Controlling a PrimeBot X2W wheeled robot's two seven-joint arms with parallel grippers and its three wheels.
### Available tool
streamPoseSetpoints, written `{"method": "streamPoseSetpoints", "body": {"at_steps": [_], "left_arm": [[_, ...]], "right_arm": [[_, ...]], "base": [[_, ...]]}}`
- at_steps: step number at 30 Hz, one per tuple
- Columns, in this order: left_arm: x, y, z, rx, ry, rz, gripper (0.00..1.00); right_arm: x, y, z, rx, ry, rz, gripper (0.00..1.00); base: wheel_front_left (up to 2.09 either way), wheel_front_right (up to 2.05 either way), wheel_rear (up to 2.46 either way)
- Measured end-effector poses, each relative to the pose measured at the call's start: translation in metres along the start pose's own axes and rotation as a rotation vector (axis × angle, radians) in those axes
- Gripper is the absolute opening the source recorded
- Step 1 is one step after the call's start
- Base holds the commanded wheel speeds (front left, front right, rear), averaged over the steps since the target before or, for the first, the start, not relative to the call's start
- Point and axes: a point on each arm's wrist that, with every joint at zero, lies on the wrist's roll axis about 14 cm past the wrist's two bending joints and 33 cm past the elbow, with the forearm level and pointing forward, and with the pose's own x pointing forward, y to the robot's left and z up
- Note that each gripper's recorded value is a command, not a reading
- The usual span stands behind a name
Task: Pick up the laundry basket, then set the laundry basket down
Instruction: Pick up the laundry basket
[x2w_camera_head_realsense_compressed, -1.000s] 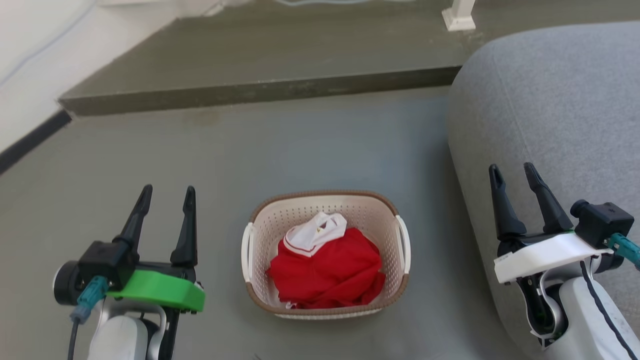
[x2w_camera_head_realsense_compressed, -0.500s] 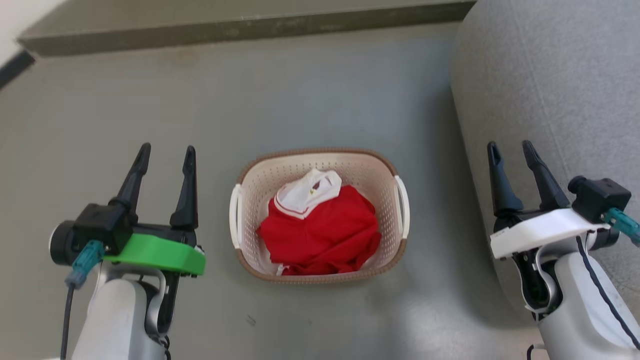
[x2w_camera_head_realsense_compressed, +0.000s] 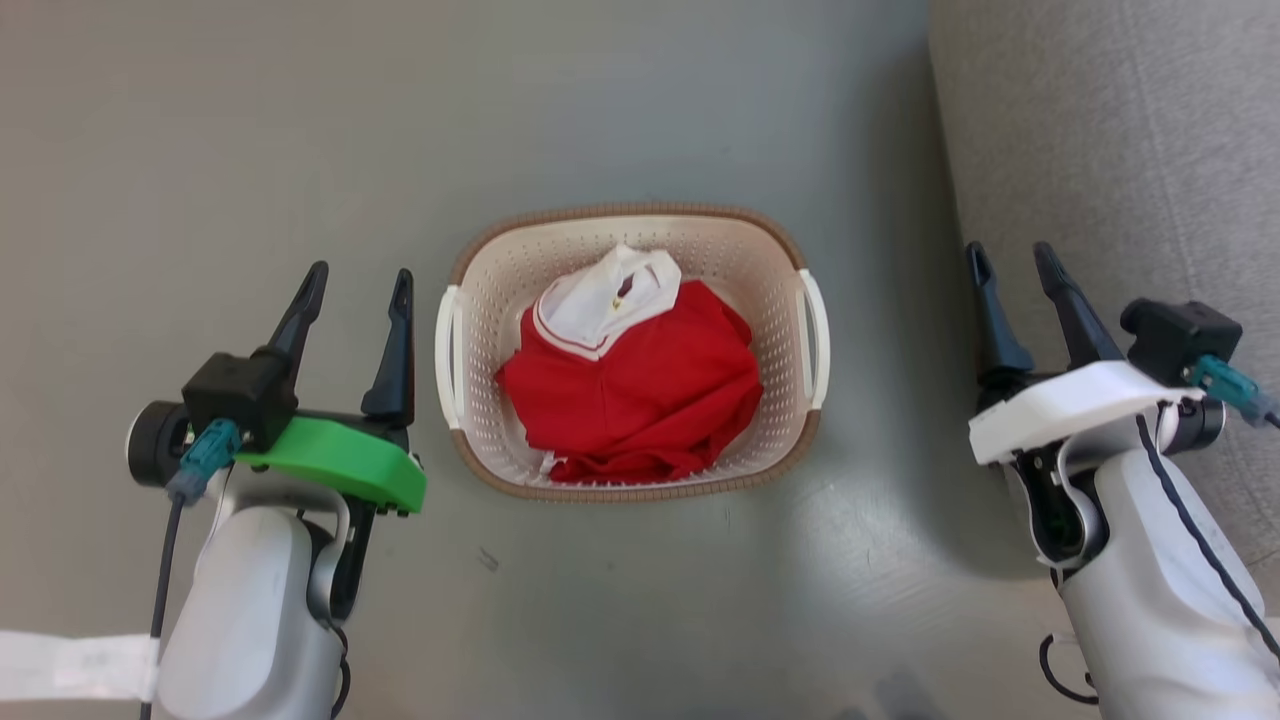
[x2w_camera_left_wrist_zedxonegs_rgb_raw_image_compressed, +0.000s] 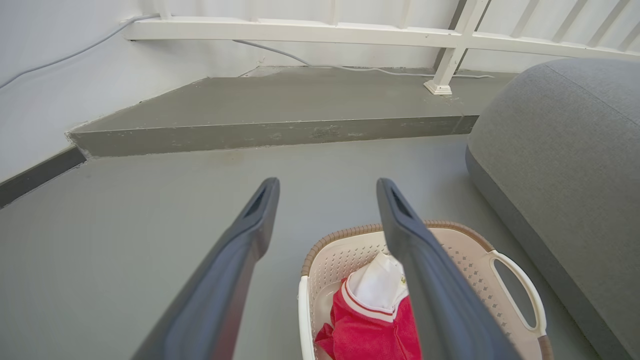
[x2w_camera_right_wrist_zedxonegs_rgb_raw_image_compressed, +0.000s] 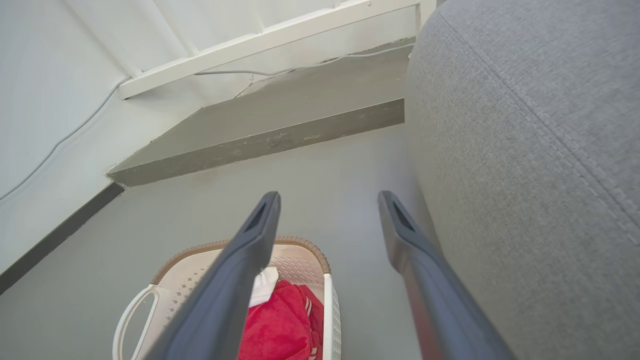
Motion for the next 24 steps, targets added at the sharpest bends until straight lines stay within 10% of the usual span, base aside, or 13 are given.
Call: {"method": "streamPoseSetpoints", "body": {"at_steps": [24], "left_arm": [[0.043, 0.026, -0.112, -0.074, 0.277, 0.025, 1.00]], "right_arm": [[0.058, -0.001, -0.110, 0.042, 0.289, 0.004, 1.00]], "base": [[0.00, 0.00, 0.00]]}}
